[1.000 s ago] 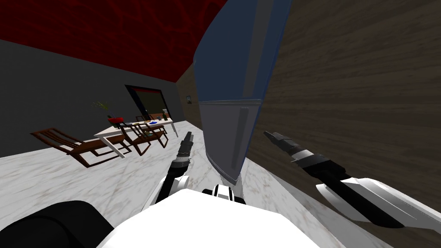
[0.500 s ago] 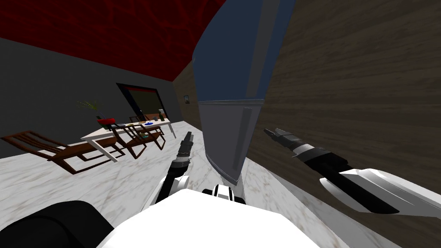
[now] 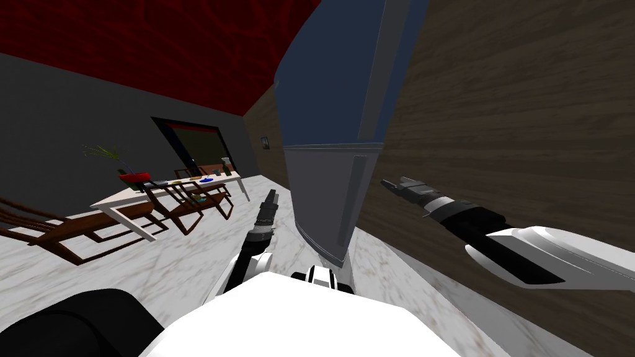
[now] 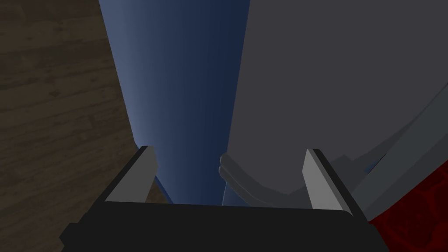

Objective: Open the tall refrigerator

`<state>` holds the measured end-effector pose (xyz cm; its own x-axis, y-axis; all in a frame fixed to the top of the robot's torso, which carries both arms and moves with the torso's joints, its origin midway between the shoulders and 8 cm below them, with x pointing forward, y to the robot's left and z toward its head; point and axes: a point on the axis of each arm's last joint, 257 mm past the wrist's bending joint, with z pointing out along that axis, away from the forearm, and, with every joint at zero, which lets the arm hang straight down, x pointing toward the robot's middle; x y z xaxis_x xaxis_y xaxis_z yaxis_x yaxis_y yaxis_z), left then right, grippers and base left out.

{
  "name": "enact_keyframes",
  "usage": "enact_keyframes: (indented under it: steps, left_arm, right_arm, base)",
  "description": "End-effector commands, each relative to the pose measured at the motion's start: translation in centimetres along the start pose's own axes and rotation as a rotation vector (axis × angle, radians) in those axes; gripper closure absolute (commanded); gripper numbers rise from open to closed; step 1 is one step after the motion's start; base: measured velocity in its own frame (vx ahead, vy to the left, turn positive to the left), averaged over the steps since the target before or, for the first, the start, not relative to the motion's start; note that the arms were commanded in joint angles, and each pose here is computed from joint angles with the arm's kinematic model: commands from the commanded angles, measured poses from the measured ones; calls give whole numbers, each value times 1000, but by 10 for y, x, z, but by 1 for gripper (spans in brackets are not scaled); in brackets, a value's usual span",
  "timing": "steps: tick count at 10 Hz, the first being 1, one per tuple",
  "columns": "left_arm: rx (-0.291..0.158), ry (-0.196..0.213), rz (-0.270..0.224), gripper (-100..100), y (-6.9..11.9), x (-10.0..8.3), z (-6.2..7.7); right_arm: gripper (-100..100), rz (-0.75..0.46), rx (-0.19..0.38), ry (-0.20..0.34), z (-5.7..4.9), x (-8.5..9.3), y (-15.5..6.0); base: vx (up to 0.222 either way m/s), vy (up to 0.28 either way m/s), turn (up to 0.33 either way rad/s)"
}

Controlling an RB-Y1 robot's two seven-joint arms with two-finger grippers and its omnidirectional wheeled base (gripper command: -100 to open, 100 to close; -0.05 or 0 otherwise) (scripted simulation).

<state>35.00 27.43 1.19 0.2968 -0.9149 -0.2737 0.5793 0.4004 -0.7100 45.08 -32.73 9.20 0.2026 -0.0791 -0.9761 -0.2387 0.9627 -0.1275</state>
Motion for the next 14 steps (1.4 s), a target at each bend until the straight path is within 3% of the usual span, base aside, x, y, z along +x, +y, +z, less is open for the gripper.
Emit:
enact_keyframes:
  steps: [1,4,5,6,7,8,9,10,11,14]
  left_arm:
    - [0,0,0,0,0,0,0]
    - [0,0,0,0,0,0,0]
    - [0,0,0,0,0,0,0]
    - [0,0,0,0,0,0,0]
    - [0,0,0,0,0,0,0]
    - [0,0,0,0,0,0,0]
    - [0,0,0,0,0,0,0]
    - [0,0,0,0,0,0,0]
    - [0,0,0,0,0,0,0]
    - [0,0,0,0,0,0,0]
  right_arm:
    - [-100,-54,-5,5,6,-9,2]
    - [-100,-175,30,-16,18,-36,-8]
    - [-100,-191,18,-12,20,-37,-4]
    - [-100,-236,44,-31,24,-51,-11]
    - [-100,-257,29,-25,26,-53,-5]
    - [-100,-299,52,-46,30,-67,-10]
    - [-100,-320,38,-41,33,-68,-5]
    - [-100,-367,54,-63,38,-84,-6]
    - [-100,-379,45,-60,39,-85,-2]
    - [-100,-471,66,-104,48,-115,2]
  base:
    - [6,24,6]
    - [14,57,-78]
    - [19,65,-49]
    - [8,77,-83]
    - [3,66,-53]
    - [12,67,-86]
    - [18,55,-49]
    - [9,67,-84]
    - [8,55,-49]
    - [12,56,-61]
